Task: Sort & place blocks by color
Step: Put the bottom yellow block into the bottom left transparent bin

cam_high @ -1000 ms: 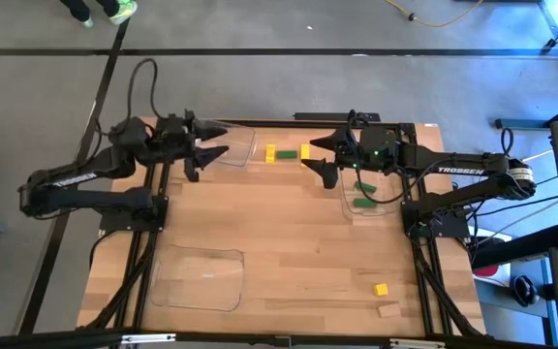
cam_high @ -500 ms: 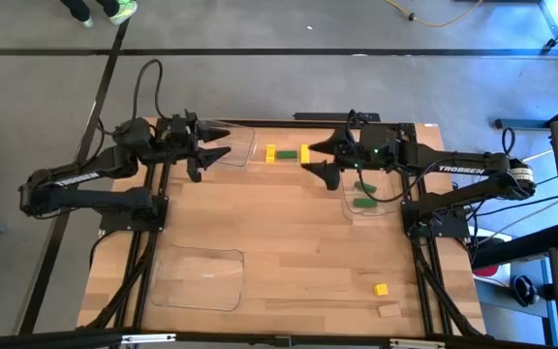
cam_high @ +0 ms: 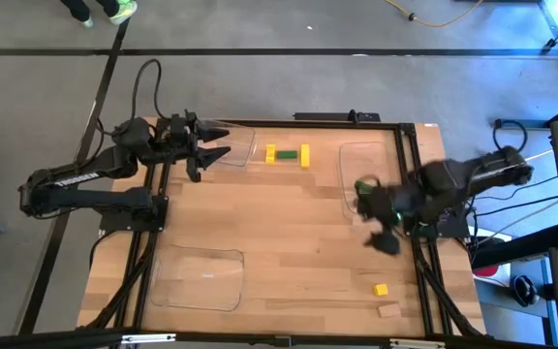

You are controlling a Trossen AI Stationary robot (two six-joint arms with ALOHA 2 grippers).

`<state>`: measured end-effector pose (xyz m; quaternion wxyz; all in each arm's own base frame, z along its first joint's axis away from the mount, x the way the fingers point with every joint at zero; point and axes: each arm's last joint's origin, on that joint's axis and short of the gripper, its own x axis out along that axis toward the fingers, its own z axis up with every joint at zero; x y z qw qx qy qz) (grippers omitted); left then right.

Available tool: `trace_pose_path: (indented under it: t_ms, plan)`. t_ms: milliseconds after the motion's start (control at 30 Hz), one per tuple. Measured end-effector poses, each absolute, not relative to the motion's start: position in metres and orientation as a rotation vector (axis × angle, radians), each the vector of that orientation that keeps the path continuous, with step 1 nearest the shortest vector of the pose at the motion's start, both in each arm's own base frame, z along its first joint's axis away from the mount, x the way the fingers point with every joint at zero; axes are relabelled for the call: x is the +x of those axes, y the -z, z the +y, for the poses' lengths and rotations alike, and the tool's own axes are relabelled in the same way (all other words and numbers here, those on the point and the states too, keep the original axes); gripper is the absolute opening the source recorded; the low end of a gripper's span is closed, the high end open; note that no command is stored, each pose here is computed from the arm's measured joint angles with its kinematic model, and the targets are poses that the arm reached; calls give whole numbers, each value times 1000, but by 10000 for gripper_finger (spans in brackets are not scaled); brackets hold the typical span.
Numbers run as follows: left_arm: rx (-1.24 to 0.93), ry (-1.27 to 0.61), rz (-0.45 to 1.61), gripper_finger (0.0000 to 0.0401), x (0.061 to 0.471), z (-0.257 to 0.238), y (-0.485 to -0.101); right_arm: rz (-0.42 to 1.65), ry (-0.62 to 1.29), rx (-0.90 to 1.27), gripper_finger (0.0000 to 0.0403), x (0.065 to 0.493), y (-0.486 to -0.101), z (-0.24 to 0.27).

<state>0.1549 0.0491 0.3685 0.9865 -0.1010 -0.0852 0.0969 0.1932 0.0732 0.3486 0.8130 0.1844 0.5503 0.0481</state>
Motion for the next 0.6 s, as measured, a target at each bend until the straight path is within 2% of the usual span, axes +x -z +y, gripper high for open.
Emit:
trace_pose_path:
  t_ms: [300, 433, 600]
  plan:
    - [-203, -195, -173, 241, 155, 49, -369, 1487, -212, 152, 357, 178, -280, 155]
    - [-201, -195, -179, 241, 155, 49, -369, 1564, -215, 69, 357, 180, -246, 183]
    - [-200, -194, -186, 241, 154, 49, -370, 1614, -183, 65, 357, 182, -212, 205]
